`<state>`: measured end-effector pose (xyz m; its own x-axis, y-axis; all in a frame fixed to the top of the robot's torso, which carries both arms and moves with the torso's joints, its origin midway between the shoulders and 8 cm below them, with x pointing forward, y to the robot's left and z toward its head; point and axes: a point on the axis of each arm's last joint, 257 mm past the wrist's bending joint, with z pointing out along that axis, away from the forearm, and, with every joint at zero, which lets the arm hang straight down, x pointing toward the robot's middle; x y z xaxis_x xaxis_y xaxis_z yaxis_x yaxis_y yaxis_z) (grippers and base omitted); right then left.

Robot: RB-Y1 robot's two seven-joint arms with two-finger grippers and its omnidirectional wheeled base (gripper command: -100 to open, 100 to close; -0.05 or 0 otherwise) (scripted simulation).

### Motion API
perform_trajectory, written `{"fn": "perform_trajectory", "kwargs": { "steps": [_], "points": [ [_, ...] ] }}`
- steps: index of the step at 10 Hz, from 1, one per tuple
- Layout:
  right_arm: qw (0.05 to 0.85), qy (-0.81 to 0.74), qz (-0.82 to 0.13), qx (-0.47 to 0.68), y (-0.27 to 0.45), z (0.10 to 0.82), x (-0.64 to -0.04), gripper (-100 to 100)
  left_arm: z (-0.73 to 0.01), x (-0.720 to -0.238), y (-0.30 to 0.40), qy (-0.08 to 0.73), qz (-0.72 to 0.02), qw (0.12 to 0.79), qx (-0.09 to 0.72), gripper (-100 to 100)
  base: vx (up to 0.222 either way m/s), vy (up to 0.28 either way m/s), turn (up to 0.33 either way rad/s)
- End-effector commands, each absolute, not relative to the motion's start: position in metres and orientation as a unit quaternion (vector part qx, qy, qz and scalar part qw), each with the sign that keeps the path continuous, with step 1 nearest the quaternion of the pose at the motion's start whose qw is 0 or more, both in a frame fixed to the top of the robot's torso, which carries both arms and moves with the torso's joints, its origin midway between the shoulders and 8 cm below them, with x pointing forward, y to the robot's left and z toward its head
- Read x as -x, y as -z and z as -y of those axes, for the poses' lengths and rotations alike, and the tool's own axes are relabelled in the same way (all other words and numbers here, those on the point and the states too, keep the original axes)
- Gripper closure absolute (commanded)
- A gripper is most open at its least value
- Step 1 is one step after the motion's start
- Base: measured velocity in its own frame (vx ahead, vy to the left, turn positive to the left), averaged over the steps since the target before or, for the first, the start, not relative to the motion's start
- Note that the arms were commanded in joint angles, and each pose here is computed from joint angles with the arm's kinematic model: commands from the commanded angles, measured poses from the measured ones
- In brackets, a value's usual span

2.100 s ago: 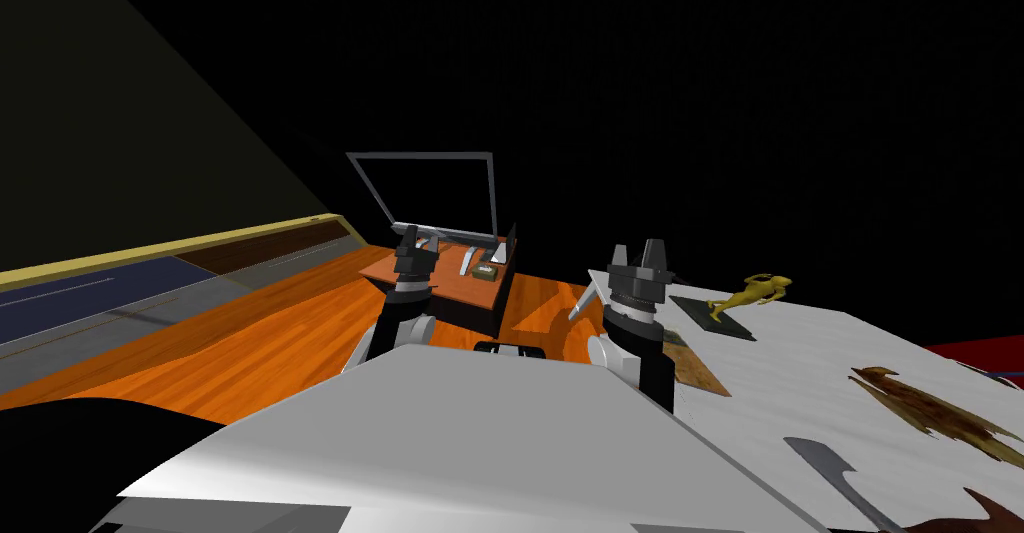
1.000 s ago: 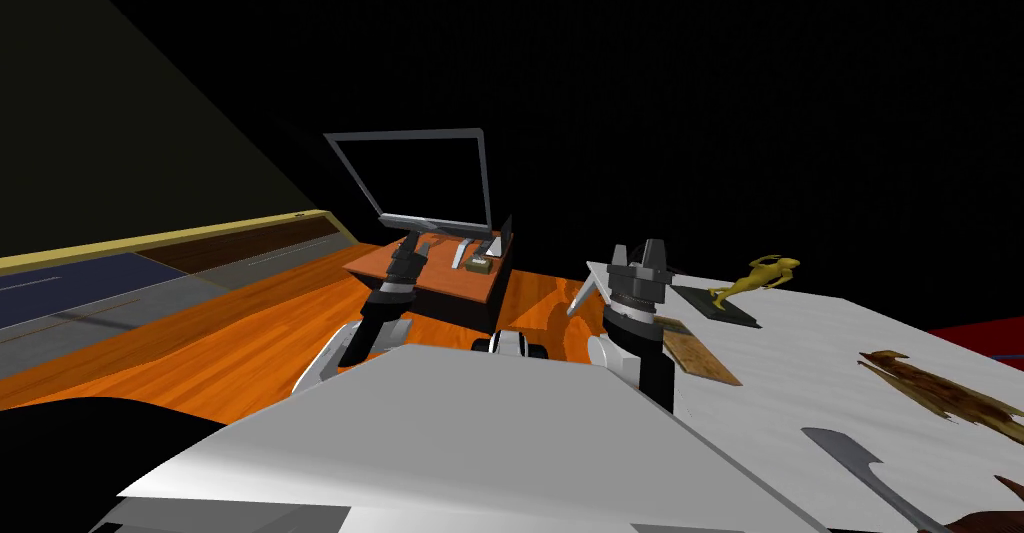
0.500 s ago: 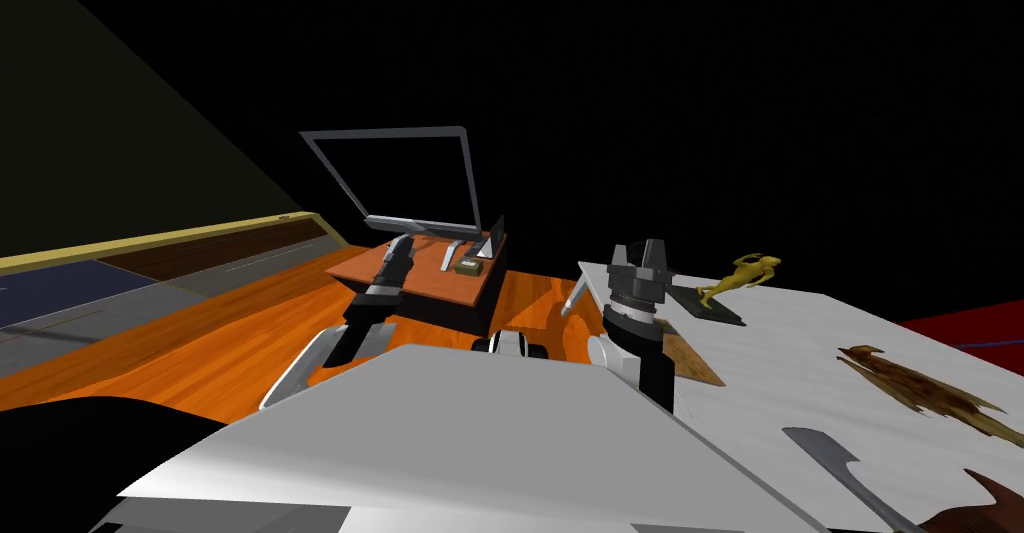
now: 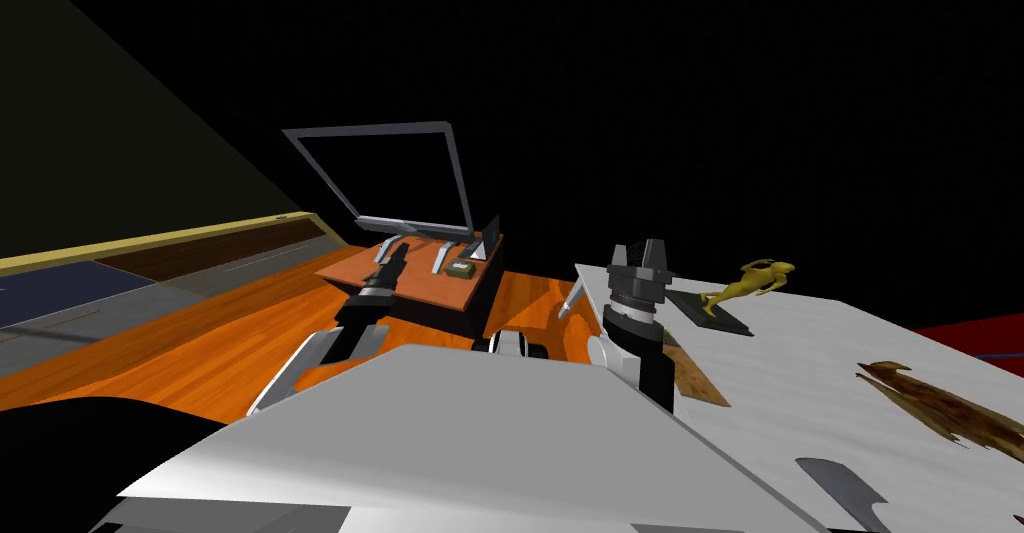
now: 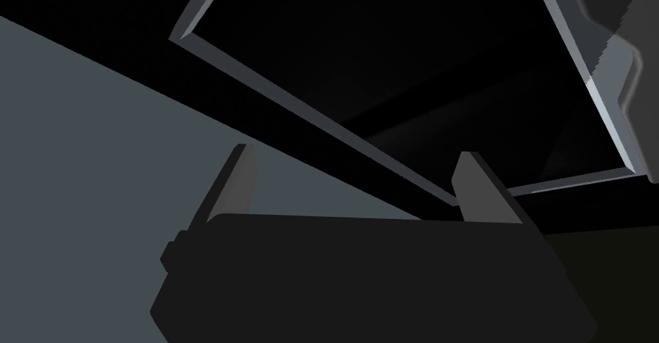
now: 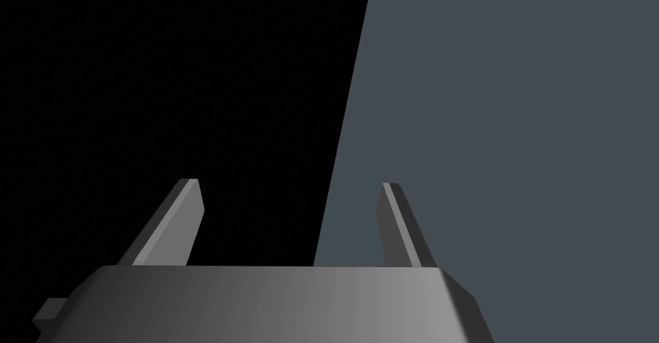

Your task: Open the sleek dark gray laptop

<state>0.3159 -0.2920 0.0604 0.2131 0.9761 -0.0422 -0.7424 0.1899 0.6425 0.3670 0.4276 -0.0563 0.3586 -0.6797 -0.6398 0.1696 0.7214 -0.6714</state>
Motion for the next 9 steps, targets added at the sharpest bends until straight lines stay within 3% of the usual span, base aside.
{"fn": "perform_trajectory", "kwargs": {
  "steps": [1,3,9],
  "points": [
    [0.736,-0.584,-0.23,-0.254,-0.06,0.292,-0.316,0,-0.44,-0.367,0.064,0.248,-0.505,0.783,0.264,-100,0.044,-0.063,-0.07],
    [0.736,-0.584,-0.23,-0.254,-0.06,0.292,-0.316,0,-0.458,-0.368,0.077,0.214,-0.518,0.781,0.277,-100,0.189,-0.107,-0.172],
    [0.736,-0.584,-0.23,-0.254,-0.06,0.292,-0.316,0,-0.489,-0.374,0.107,0.144,-0.551,0.764,0.303,-100,0.19,-0.061,-0.05]
  ]
}}
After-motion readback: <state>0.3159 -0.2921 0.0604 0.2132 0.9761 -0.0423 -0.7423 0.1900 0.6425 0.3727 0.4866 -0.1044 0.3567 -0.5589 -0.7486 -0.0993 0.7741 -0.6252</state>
